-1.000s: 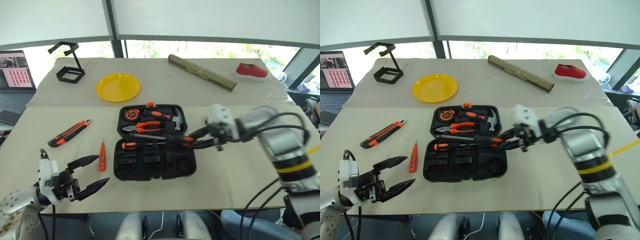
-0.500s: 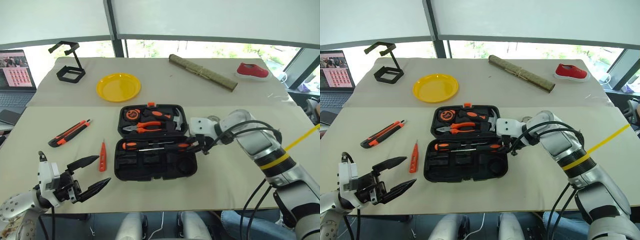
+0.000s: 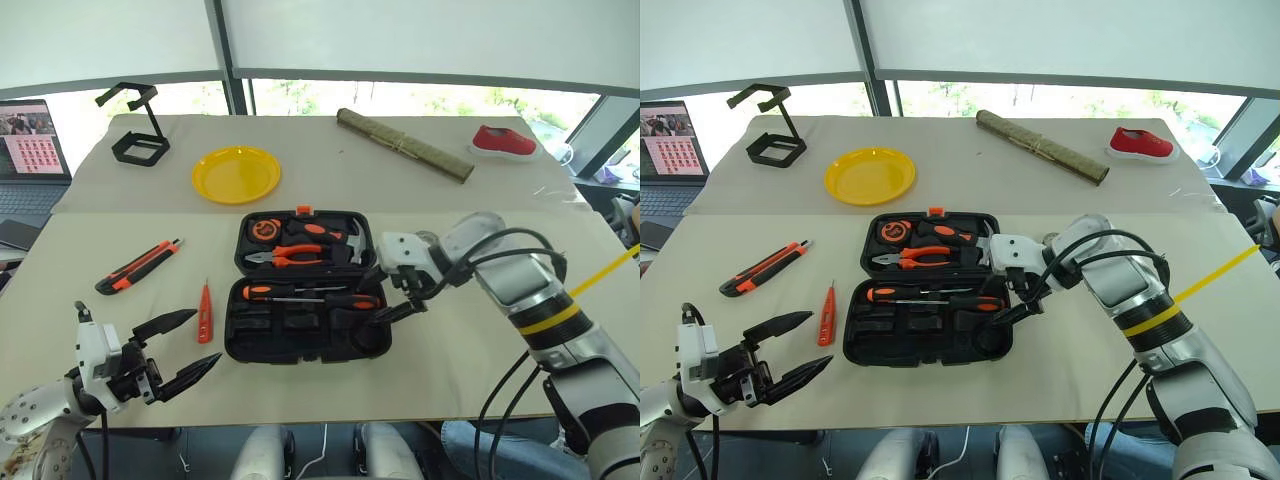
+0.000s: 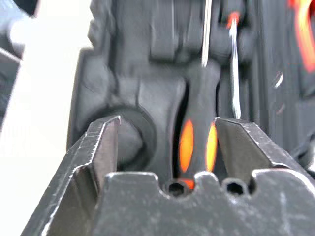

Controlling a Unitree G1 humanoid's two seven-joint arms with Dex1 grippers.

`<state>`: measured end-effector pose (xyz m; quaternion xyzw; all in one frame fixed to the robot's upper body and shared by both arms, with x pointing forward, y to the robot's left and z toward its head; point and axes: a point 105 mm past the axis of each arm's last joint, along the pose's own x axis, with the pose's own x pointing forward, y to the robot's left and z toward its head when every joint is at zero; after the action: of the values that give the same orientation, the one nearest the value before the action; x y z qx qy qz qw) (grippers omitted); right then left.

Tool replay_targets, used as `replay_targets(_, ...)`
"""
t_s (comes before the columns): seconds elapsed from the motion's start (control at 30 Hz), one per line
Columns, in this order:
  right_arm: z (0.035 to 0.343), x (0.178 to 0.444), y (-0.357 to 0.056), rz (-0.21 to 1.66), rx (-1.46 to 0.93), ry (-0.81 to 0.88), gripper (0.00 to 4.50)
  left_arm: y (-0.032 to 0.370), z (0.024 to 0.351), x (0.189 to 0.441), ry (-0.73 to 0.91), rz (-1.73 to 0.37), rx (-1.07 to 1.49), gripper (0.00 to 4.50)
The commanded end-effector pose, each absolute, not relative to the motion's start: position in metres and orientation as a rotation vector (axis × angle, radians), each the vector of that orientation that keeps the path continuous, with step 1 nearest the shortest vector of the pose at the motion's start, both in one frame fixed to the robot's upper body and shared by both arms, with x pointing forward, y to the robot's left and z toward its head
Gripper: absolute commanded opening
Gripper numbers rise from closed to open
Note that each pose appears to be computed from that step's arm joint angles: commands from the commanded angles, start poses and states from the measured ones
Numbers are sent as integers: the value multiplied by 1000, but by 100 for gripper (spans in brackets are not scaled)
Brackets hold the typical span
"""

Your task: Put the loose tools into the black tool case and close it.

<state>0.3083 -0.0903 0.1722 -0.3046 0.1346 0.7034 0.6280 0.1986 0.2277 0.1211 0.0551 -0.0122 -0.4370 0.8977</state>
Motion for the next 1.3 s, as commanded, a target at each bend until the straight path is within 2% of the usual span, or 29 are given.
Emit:
replay_targets(0.03, 202, 306, -83, 1651, -623, 84, 335, 224, 126, 199, -52, -908, 134, 450)
replay_targets(0.13, 197, 310, -73, 1627, -479, 24, 253, 223, 126, 200, -55, -905, 132, 450)
replay_targets(0.37, 153, 322, -56, 1558, -505, 16, 12, 220, 127, 200, -60, -915, 127, 450)
replay_targets(0.4, 150, 324, -54, 1554, -509, 20, 2, 220, 127, 200, -59, -916, 128, 450)
replay_targets(1.13, 86, 332, -37, 1513, -700, 166, 2, 224, 132, 200, -38, -902, 167, 450)
replay_targets(1.23, 92, 329, -31, 1533, -694, 118, 2, 224, 132, 201, -33, -890, 167, 450)
replay_targets(1.3, 120, 321, -25, 1560, -561, -27, 2, 227, 135, 200, -43, -858, 157, 450)
